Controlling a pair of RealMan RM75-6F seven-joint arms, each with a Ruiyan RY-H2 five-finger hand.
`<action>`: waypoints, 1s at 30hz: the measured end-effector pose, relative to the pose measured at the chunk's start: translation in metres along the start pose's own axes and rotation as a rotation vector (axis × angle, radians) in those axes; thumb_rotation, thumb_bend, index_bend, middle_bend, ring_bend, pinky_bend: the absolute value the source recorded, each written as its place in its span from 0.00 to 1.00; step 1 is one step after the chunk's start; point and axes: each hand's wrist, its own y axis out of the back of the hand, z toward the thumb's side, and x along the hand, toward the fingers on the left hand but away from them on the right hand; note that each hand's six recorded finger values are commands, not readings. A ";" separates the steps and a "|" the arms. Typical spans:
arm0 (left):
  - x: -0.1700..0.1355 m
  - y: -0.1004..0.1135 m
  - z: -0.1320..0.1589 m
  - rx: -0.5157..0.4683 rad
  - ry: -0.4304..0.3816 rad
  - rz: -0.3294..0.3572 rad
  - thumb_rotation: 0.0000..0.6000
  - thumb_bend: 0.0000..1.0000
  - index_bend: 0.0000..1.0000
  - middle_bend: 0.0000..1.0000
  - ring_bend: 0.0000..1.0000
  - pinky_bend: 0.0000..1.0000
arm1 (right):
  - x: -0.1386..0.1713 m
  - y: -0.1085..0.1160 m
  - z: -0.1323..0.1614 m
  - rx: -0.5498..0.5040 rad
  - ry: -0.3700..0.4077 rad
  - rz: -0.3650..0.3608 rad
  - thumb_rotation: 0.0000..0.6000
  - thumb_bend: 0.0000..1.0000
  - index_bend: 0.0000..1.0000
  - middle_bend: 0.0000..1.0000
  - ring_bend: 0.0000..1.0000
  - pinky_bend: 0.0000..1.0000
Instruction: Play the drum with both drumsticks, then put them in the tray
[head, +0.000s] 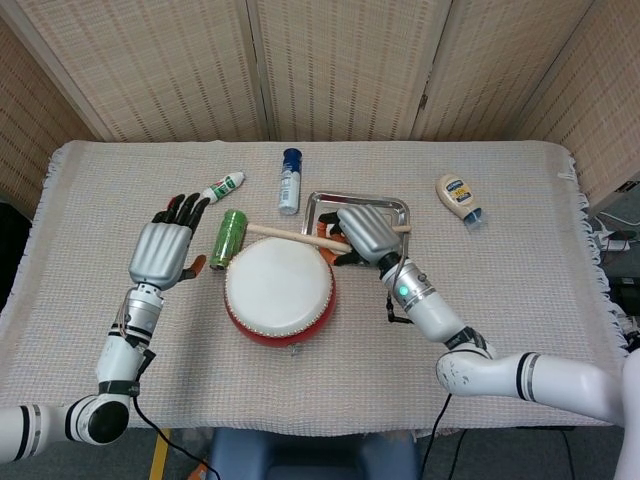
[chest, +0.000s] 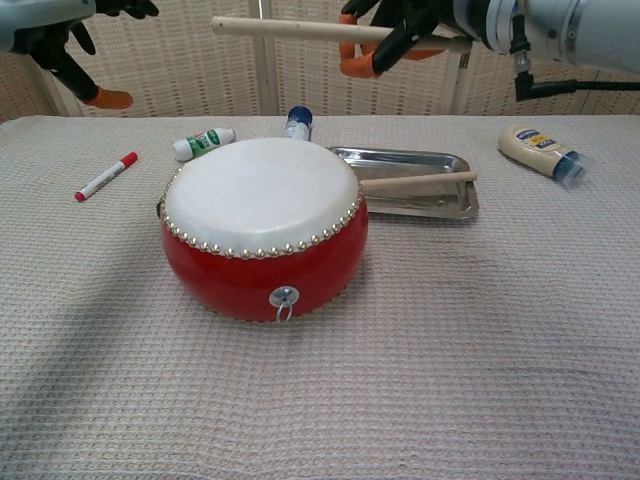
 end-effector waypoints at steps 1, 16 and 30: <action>-0.001 0.000 -0.003 -0.006 0.006 0.001 1.00 0.34 0.00 0.00 0.00 0.23 | 0.002 0.001 -0.005 0.006 -0.008 0.001 1.00 0.34 1.00 0.92 0.94 1.00; -0.018 -0.002 -0.045 -0.041 0.063 0.028 1.00 0.34 0.00 0.00 0.00 0.23 | -0.004 0.001 -0.084 0.087 -0.137 0.025 1.00 0.34 1.00 0.92 0.94 1.00; -0.022 -0.012 -0.067 -0.040 0.104 0.007 1.00 0.34 0.00 0.00 0.00 0.23 | -0.038 -0.052 -0.140 0.120 -0.230 0.138 1.00 0.33 1.00 0.92 0.94 1.00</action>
